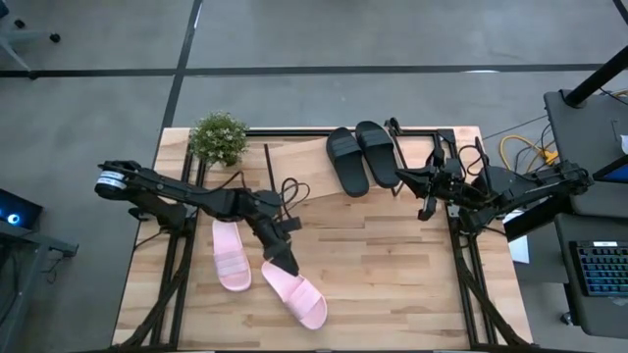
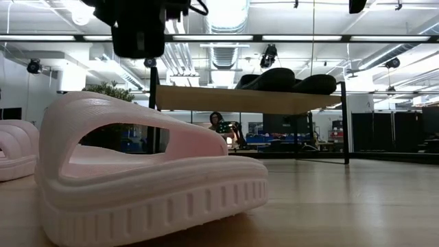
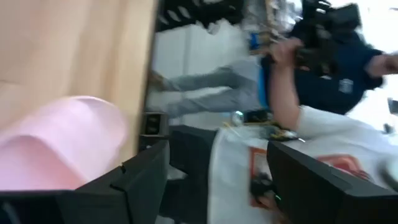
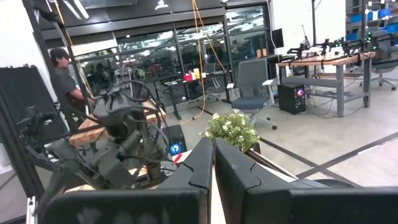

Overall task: Pick and place slides into the shelf
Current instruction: Put the bottom pink slipper on the shelf

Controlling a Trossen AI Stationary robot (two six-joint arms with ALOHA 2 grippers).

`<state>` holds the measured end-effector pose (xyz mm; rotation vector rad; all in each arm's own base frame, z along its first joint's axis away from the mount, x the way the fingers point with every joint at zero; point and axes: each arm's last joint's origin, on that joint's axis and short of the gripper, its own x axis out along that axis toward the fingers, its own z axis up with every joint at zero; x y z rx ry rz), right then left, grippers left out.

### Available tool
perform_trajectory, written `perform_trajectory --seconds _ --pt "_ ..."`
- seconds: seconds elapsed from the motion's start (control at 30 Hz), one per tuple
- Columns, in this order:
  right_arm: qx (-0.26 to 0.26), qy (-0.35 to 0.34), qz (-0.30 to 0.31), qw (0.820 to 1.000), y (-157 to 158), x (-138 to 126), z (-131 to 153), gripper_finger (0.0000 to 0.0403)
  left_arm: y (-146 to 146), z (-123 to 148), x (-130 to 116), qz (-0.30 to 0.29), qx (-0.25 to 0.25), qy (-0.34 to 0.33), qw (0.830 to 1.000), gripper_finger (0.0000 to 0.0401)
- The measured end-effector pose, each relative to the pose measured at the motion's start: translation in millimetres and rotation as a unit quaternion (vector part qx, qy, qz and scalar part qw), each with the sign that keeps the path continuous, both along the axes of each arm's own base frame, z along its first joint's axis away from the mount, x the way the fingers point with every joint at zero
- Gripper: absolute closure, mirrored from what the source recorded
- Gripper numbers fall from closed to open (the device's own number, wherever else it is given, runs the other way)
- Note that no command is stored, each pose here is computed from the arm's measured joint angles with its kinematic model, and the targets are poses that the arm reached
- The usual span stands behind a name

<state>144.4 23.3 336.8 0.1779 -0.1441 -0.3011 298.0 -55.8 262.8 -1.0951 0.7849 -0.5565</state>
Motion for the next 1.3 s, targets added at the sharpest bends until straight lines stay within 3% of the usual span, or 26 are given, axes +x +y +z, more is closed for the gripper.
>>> perform_trajectory --seconds 0.4,0.77,0.97,1.3 --pt "0.0 0.0 0.0 1.0 0 0 0 0.0394 -12 -33 -5 0.022 0.068 0.12 0.99 0.0155" --pt "-0.001 0.001 -0.001 1.0 0 0 0 0.0394 -25 -69 5 0.022 0.098 0.176 0.979 0.0155" --pt "-0.002 0.001 -0.001 1.0 0 0 0 0.0394 -35 -74 7 0.018 0.108 0.181 0.977 0.0155" --pt "-0.002 0.001 -0.001 1.0 0 0 0 0.0394 -41 -69 7 0.071 0.117 0.167 0.976 0.0155"
